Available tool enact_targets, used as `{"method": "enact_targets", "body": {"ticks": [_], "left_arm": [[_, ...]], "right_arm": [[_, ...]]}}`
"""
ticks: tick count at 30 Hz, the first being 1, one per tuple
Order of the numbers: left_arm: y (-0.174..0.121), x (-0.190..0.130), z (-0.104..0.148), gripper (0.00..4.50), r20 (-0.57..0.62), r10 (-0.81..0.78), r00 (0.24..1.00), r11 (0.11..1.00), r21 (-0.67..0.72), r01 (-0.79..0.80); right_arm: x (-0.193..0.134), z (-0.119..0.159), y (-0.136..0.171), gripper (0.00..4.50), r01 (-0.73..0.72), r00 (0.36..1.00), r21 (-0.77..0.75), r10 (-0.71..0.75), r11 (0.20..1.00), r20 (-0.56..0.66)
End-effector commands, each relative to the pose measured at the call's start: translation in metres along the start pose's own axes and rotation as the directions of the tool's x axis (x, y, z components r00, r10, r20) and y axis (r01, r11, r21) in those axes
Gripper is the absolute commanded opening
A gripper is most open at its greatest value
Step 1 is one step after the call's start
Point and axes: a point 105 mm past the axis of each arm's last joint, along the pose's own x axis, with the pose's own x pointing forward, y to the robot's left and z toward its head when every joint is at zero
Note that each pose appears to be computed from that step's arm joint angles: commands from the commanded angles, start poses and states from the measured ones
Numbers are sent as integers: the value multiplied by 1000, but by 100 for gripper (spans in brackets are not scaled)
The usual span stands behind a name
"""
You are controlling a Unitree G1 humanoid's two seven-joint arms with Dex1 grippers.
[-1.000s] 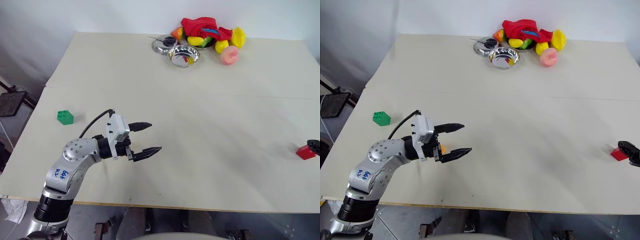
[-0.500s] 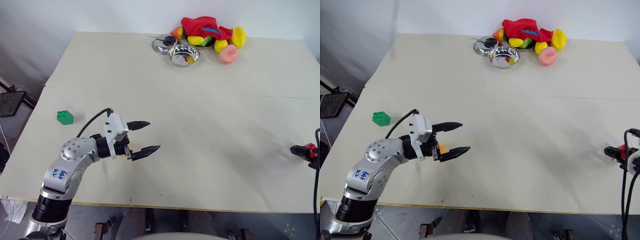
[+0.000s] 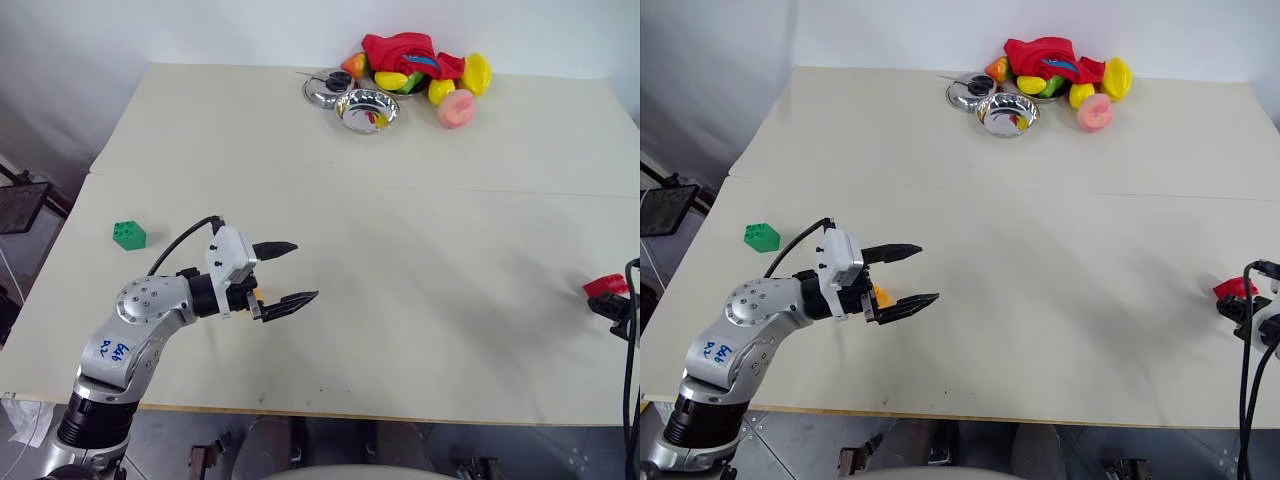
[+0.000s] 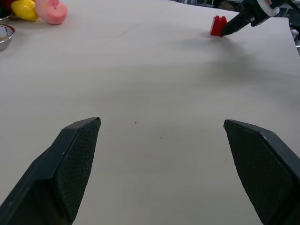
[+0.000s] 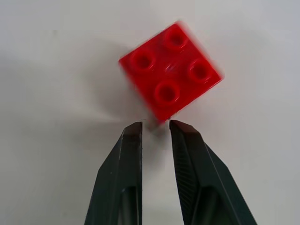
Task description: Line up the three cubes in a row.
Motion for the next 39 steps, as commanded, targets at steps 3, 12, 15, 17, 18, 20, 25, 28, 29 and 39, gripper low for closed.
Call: {"method": "enact_targets", "body": {"ticks": [3,12,15,17,18,20,25,28,29,39], "left_arm": [[-2,-5,8,450,14,12,1000,999,49,-13],[0,-4,4,450,15,16,1000,999,47,-16],[1,-3,4,450,18,10,1000,999,49,-11],[2,-2,4,450,19,10,1000,999,50,-10],[3,-2,4,450,20,9,1000,999,50,-10],[2,-1,3,450,23,7,1000,999,51,-8],[1,0,4,450,28,8,1000,998,57,-10],[1,-1,4,450,29,14,999,998,61,-16],[2,-2,4,450,28,19,999,998,63,-20],[-1,-2,2,450,34,34,999,998,59,-36]], "right_arm": [[-15,16,-11,131,63,996,-68,-59,996,61],[-22,36,-3,409,93,986,142,-111,985,127],[-17,47,7,448,109,983,216,-138,970,121],[-13,54,7,448,145,978,266,-179,953,110],[-12,56,7,448,154,976,281,-191,947,108],[-5,57,8,448,197,972,294,-225,935,63],[9,61,9,448,267,956,303,-291,915,36],[14,58,13,448,287,954,291,-300,913,0],[14,57,14,448,301,950,281,-312,911,-7],[11,48,16,281,349,934,319,-356,881,-37]]}}
